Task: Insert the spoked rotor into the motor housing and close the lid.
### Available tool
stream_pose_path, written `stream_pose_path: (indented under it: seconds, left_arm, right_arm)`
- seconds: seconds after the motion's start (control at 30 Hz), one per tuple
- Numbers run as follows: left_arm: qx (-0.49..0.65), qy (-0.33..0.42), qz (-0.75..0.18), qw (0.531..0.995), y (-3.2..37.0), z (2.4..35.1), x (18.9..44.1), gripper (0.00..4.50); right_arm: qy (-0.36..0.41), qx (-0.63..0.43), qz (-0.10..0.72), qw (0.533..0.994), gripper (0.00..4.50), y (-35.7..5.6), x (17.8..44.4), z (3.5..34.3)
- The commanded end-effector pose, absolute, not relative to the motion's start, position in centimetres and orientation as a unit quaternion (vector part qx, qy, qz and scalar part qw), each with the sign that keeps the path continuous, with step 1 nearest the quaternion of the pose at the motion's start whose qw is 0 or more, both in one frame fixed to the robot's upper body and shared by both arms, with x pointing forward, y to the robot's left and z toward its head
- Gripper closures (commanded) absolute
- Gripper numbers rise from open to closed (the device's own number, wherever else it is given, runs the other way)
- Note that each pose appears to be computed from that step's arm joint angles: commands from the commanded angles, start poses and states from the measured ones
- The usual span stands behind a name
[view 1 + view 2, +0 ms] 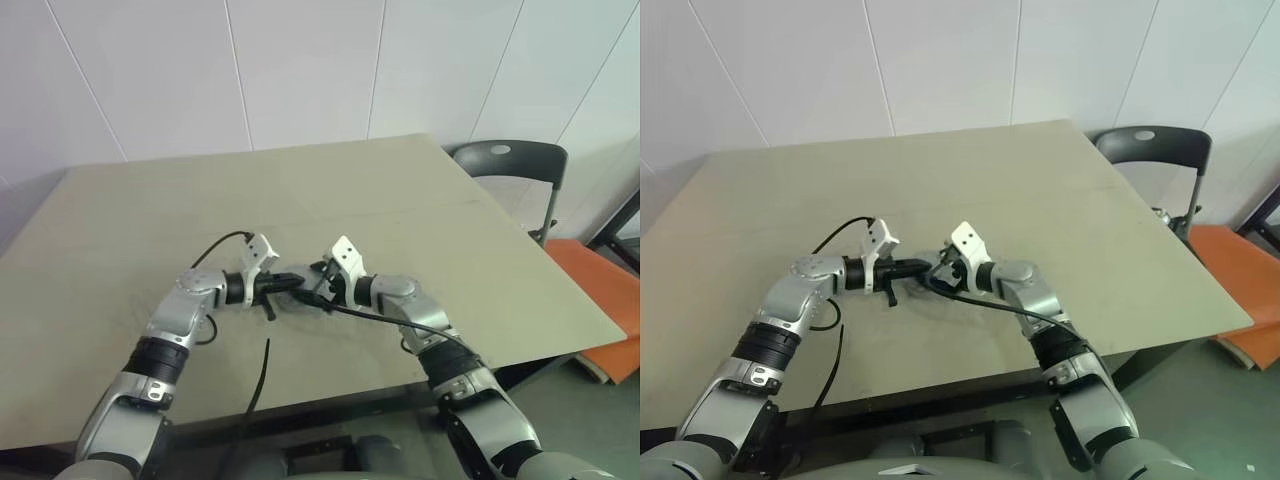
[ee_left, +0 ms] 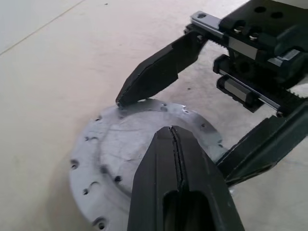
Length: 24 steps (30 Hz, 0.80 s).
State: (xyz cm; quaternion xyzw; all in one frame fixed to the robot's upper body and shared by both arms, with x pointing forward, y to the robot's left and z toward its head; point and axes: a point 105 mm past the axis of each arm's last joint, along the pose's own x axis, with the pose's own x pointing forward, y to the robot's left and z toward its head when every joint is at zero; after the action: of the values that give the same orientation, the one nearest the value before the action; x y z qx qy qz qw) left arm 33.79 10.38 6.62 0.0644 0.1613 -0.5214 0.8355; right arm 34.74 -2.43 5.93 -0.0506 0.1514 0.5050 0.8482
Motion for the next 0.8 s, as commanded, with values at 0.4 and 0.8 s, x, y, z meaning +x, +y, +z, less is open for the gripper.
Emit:
stream_pose_path:
  seconds: [0.4, 0.8]
  left_arm:
    - [0.079, 0.213, -0.481, 0.847, 12.6, 3.3, 33.7, 4.5]
    - [0.085, 0.238, -0.489, 0.835, 12.8, 2.5, 33.0, 4.5]
  right_arm:
    - [0.058, 0.002, 0.537, 0.842, 0.04, -4.4, 35.1, 13.7]
    - [0.195, 0.106, 0.443, 0.869, 0.04, -6.6, 36.7, 12.1]
